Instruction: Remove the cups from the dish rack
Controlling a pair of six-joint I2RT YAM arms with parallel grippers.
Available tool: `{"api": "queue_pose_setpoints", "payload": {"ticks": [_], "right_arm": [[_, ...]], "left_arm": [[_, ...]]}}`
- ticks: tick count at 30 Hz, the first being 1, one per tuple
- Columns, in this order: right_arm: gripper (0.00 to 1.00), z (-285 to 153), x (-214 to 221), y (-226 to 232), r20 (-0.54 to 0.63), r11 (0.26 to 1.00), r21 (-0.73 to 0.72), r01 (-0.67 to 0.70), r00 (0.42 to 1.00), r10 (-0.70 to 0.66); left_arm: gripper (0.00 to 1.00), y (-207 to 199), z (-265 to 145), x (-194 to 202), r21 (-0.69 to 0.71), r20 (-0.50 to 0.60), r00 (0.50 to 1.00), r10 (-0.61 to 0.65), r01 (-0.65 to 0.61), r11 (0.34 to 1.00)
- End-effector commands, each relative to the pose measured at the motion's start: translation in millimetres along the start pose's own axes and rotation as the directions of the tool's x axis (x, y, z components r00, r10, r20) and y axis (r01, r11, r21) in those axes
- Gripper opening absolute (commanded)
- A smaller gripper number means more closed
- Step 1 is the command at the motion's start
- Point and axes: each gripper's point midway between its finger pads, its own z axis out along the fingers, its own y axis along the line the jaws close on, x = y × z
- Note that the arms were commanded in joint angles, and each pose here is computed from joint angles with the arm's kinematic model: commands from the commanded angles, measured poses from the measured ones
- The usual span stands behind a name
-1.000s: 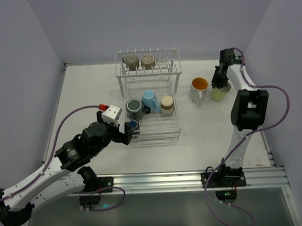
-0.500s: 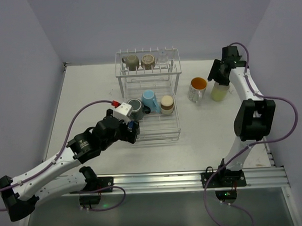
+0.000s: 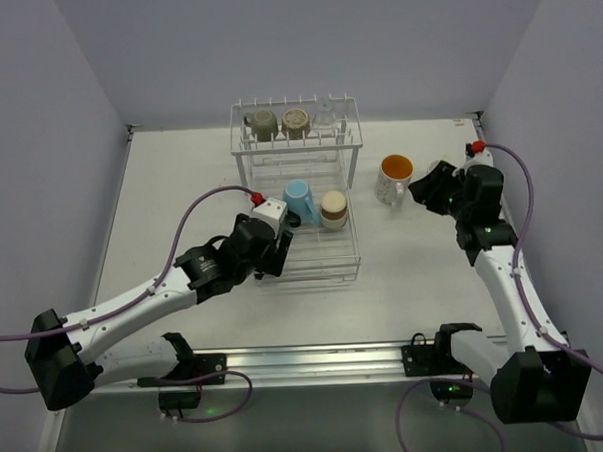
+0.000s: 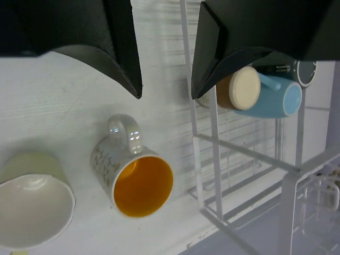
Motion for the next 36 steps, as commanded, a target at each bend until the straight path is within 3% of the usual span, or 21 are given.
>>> {"api": "queue_pose_setpoints", "payload": {"ticks": [1, 7, 15, 25, 36], "right_arm": [[0.45, -11, 19, 36, 0.004, 0.98, -0.197, -0.008, 1.0, 0.009], [0.46, -23, 56, 48, -0.054, 0.964, -0.264, 0.018, 0.998, -0.033], [0.51, -29, 61, 56, -0.062, 0.954, -0.298, 0.031, 0.997, -0.052], [0.53, -36, 58, 62, -0.068, 0.948, -0.317, 0.022, 0.997, -0.046], [0.56, -30, 66, 60, -0.104, 0.952, -0.307, 0.016, 0.993, -0.05]], "left_arm": [[0.75, 9, 3, -24, -0.085, 0.066, 0.997, -0.047, 0.052, 0.995], [0.79, 9, 23, -16, -0.115, 0.006, 0.998, -0.058, 0.058, 0.992], [0.84, 13, 36, -5, -0.12, -0.04, 0.996, -0.082, 0.077, 0.99], [0.79, 9, 46, 22, -0.09, -0.109, 0.991, -0.083, 0.073, 0.993], [0.77, 23, 42, 43, -0.157, -0.157, 0.985, -0.077, 0.052, 0.986]]}}
